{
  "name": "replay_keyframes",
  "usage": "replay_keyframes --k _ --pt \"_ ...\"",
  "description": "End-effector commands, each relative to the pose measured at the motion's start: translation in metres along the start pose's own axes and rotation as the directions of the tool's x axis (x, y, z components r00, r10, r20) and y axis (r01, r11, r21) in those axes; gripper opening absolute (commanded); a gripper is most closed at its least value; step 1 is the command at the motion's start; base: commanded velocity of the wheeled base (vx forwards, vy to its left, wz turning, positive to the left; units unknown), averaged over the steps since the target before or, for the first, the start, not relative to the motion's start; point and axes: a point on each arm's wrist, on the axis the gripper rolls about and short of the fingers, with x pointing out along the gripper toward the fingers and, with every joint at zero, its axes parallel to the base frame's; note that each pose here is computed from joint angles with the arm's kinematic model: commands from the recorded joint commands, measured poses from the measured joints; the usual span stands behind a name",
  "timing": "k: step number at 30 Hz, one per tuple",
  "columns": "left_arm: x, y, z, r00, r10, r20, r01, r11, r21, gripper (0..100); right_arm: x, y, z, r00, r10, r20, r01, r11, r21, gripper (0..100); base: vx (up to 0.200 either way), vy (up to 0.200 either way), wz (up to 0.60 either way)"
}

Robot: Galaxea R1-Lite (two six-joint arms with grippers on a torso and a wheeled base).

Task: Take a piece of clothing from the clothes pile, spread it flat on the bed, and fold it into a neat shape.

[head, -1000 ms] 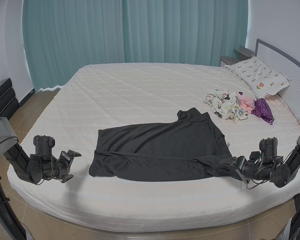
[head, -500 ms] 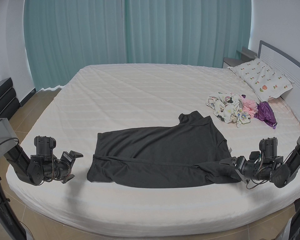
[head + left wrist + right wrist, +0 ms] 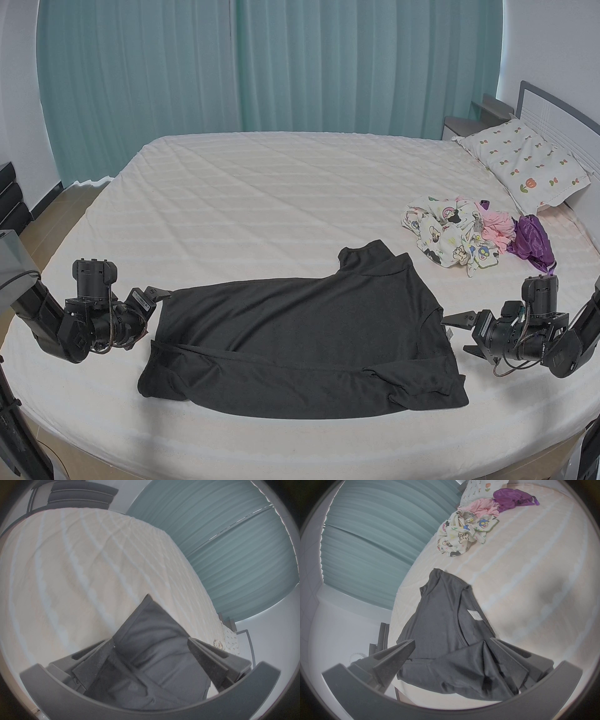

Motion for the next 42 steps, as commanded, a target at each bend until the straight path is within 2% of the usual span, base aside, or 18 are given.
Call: replay_keyframes --k 1,5,11,13,17,19,23,25,26,28,31,42 --pt "-0.004 -0.006 0.005 1.000 -0.022 0.020 0.021 0.999 0.032 100 -0.001 -0.001 -0.003 1.000 0.004 0.001 -0.004 1.000 -0.001 100 0.000 0.000 0.00" --pt "-0.011 -0.004 0.003 1.000 0.007 0.003 -0.008 0.990 0.142 100 -0.002 -0.001 -0.003 1.000 0.008 0.005 -0.008 1.000 -0.005 100 0.000 0.000 0.00" --pt "-0.011 0.006 -0.004 0.993 0.092 -0.074 -0.075 0.975 0.211 100 0.000 -0.003 -0.004 1.000 0.002 -0.001 -0.002 1.000 -0.002 100 0.000 0.000 0.00" --pt "-0.010 0.008 -0.005 0.991 0.101 -0.085 -0.080 0.972 0.221 100 0.000 -0.004 -0.004 1.000 0.000 -0.003 0.000 1.000 -0.002 100 0.000 0.000 0.00" --pt "-0.005 0.018 -0.004 0.987 0.118 -0.113 -0.080 0.951 0.299 100 0.001 -0.004 -0.004 1.000 -0.002 -0.007 0.002 1.000 -0.001 100 0.000 0.000 0.00" --pt "-0.004 0.025 -0.003 0.983 0.112 -0.146 -0.058 0.942 0.331 100 0.001 -0.004 -0.005 1.000 -0.003 -0.010 0.003 1.000 -0.001 100 0.000 0.000 0.00" --pt "-0.007 0.035 0.005 0.974 0.046 -0.221 0.038 0.932 0.361 100 0.003 -0.006 -0.006 1.000 -0.008 -0.015 0.008 1.000 0.000 100 0.000 0.000 0.00" --pt "-0.008 0.043 0.011 0.970 0.022 -0.243 0.079 0.914 0.398 100 0.003 -0.006 -0.006 1.000 -0.011 -0.018 0.011 1.000 0.001 100 0.000 0.000 0.00" --pt "-0.008 0.043 0.011 0.970 0.022 -0.243 0.079 0.914 0.398 100 0.003 -0.006 -0.006 1.000 -0.011 -0.018 0.011 1.000 0.001 100 0.000 0.000 0.00" --pt "-0.008 0.054 0.017 0.958 -0.016 -0.285 0.146 0.886 0.441 100 0.004 -0.006 -0.007 1.000 -0.011 -0.022 0.011 1.000 0.001 100 0.000 0.000 0.00" --pt "-0.003 0.062 0.019 0.953 -0.017 -0.302 0.166 0.864 0.476 100 0.005 -0.007 -0.007 1.000 -0.014 -0.024 0.014 1.000 0.001 100 0.000 0.000 0.00" --pt "-0.003 0.061 0.015 0.935 -0.063 -0.350 0.232 0.854 0.466 100 0.007 -0.008 -0.008 0.999 -0.019 -0.030 0.019 1.000 0.003 100 0.000 0.000 0.00"
